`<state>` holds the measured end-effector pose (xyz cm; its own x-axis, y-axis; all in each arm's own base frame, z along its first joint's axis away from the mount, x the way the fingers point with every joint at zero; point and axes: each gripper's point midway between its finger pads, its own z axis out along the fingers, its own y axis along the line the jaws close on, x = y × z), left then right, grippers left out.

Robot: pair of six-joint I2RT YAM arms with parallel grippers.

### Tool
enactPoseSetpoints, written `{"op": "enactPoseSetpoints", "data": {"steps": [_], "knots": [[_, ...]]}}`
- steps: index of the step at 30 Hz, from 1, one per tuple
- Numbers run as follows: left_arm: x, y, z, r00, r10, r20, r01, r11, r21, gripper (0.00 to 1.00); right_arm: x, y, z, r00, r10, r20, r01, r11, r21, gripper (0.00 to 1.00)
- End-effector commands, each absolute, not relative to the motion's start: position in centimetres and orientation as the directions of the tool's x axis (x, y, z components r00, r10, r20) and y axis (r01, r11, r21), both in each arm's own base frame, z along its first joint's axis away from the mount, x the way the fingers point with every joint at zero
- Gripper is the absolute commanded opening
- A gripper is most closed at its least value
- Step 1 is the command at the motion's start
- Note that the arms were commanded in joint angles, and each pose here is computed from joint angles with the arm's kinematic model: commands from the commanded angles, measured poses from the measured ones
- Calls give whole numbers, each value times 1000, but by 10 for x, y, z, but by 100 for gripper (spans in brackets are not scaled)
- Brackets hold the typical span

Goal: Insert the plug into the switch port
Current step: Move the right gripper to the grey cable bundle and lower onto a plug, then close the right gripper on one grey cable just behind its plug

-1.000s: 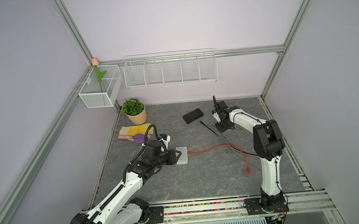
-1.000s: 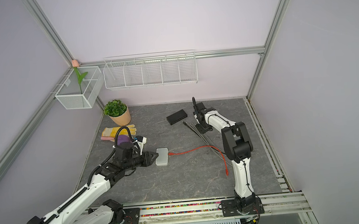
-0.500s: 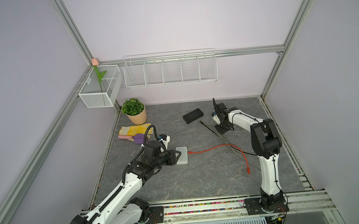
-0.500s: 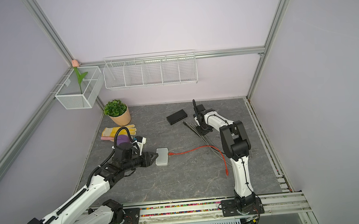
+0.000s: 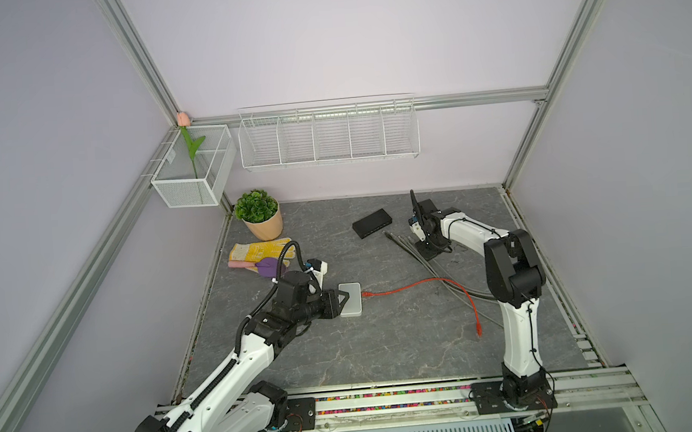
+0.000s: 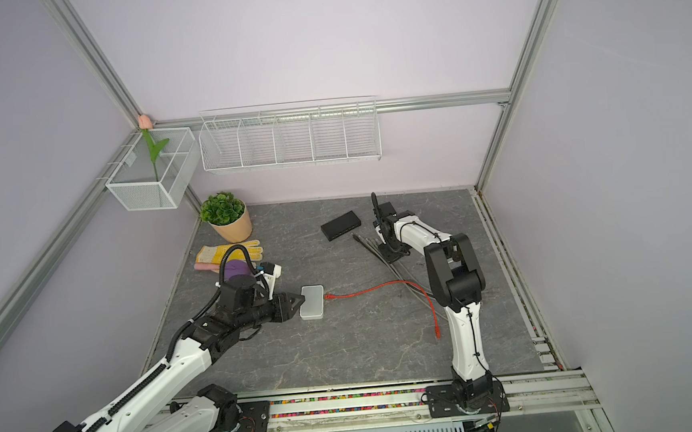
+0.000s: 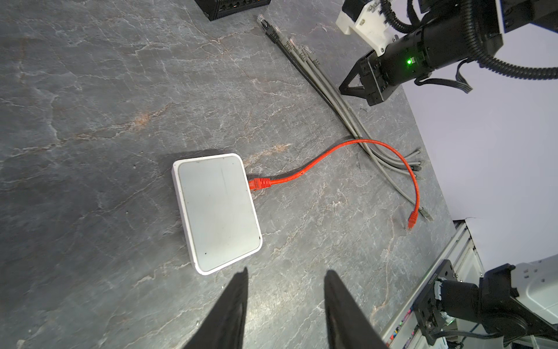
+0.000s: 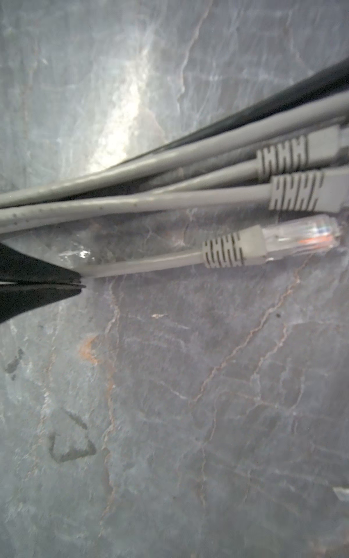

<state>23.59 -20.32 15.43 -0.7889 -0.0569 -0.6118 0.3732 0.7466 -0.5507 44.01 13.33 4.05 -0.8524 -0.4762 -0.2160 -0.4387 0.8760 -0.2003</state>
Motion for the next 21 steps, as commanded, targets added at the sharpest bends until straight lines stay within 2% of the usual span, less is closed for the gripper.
{"op": "enactPoseSetpoints", "data": {"steps": [1,7,12,14,18,21], "knots": [[235,-203,164,-779,-61,-624,383,742,-550,41,446,132,87,-822,-479,-310,-405,872,-274,7],[235,-202,165,-774,-64,-630,383,745,-546,41,443,128,139,-773,-484,-411,-337,861,-381,6],[239,-201,163,-779,-80,-622,361,753,-550,43,420,143,198,-675,-515,-529,-322,850,-416,7],[240,-205,169,-772,-89,-629,373,738,-562,44,405,158,218,-610,-533,-586,-362,846,-393,6],[237,-220,205,-720,-107,-686,478,640,-602,47,359,194,246,-462,-516,-721,-531,812,-242,7],[235,-219,230,-664,-141,-735,522,616,-589,49,344,189,257,-432,-484,-761,-527,820,-222,7]]}}
